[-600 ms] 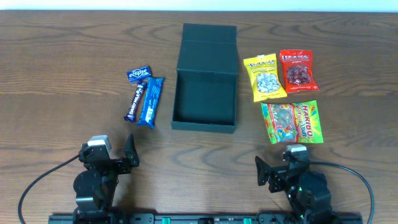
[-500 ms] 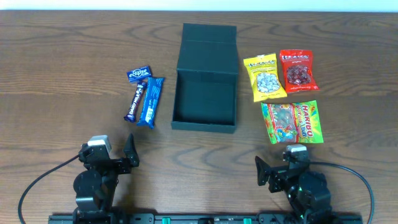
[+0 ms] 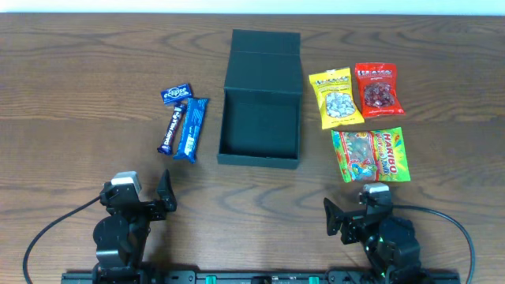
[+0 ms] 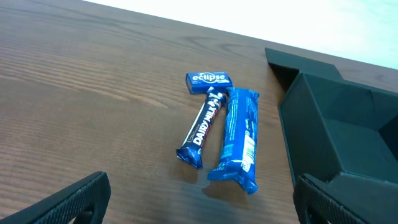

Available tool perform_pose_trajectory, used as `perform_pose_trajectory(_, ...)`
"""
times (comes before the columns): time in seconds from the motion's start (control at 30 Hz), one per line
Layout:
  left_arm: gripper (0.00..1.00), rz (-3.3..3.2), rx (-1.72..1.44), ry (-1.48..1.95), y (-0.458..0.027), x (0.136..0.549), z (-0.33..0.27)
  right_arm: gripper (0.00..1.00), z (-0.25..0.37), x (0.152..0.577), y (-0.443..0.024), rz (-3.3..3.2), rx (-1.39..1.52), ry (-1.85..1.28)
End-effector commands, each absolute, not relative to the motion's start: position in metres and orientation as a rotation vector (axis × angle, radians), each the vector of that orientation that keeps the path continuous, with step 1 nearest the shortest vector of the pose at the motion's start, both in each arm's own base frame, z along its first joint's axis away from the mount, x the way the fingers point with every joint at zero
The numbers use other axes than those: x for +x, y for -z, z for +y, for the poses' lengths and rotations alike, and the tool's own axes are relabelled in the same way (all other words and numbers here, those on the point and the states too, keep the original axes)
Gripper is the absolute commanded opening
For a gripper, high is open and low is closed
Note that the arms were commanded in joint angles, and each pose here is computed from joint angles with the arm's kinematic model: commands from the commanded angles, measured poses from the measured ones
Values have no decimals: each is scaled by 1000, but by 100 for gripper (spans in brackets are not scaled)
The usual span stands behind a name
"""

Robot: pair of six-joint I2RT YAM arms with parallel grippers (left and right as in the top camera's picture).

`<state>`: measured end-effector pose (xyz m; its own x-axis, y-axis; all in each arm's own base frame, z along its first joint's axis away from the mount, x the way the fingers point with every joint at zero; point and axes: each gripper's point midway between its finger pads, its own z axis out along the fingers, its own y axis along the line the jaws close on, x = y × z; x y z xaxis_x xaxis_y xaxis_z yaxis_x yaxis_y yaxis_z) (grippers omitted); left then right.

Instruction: Pack container

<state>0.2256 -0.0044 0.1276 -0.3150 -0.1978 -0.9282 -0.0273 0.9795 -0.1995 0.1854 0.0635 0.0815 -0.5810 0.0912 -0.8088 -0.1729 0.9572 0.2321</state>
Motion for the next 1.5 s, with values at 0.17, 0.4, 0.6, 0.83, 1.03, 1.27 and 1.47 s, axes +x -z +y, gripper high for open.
perform_pose_trajectory(0.17, 95, 1903, -151, 152, -118, 226, -3, 99, 63, 186, -79, 2160, -44, -358)
perform_pose_trajectory(0.4, 95, 1903, -151, 152, -118, 226, -3, 99, 63, 186, -79, 2160, -44, -358)
perform_pose_trajectory(0.6, 95, 1903, -151, 152, -118, 226, -3, 99, 63, 187, -81, 2155, -8, -381)
perform_pose_trajectory(0.83, 95, 1903, -151, 152, -118, 226, -3, 99, 63, 187, -81, 2155, -8, -380)
perform_pose_trajectory(1.03, 95, 1903, -151, 152, -118, 226, -3, 99, 106, 171, -94, 2193, 325, -925)
perform_pose_trajectory(1.27, 95, 1903, -151, 152, -118, 226, -3, 99, 138, 176, -162, 1965, 297, -1307)
perform_pose_trajectory(1.47, 95, 1903, -151, 152, -118, 226, -3, 99, 123, 198, -197, 1879, 295, -1163)
